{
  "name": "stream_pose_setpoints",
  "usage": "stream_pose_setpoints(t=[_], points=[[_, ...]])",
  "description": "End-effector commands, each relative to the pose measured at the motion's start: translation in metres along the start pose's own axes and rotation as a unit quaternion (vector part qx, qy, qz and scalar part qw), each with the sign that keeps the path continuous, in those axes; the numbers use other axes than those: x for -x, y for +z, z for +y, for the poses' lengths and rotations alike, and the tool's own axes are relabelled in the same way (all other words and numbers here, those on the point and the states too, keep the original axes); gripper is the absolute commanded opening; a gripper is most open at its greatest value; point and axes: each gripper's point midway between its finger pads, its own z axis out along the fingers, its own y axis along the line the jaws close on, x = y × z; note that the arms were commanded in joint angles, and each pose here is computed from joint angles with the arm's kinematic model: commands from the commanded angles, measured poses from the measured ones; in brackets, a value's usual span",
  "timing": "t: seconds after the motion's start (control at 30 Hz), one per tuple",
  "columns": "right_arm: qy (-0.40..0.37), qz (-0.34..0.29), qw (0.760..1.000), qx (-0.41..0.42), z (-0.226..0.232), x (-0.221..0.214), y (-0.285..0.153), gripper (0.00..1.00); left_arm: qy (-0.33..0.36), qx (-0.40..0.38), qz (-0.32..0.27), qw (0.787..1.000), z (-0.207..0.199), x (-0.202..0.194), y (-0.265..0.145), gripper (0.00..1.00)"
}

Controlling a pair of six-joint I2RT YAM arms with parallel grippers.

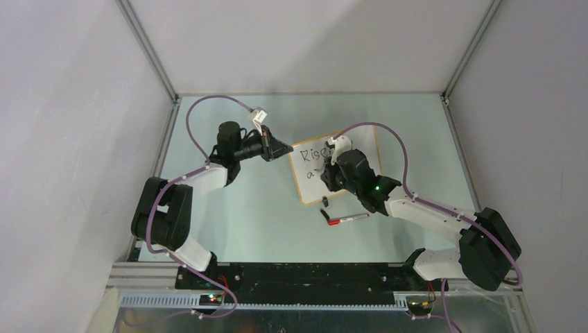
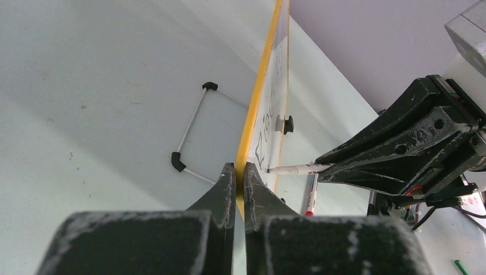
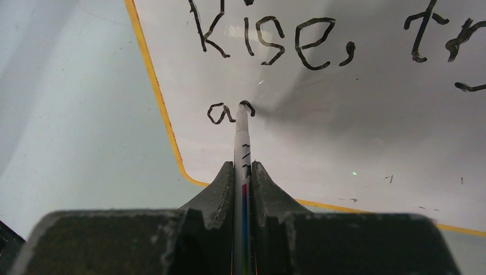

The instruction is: Write a sentence on the whiteboard

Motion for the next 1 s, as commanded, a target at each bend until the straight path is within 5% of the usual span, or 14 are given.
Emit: stream_pose_setpoints(t=[0.0,0.97], points=[[-0.003,-0.007,1.0,0.003,0.003,0.012,0.001,0.0,0.03,-0.006,-0.003,1.0,-0.011,0.011,0.003,0.02],[-0.004,-0.004,1.0,-0.025,-0.008,0.01,-0.001,0.0,0.03,-0.005,-0.003,1.0,-0.012,0.011,0.003,0.02]])
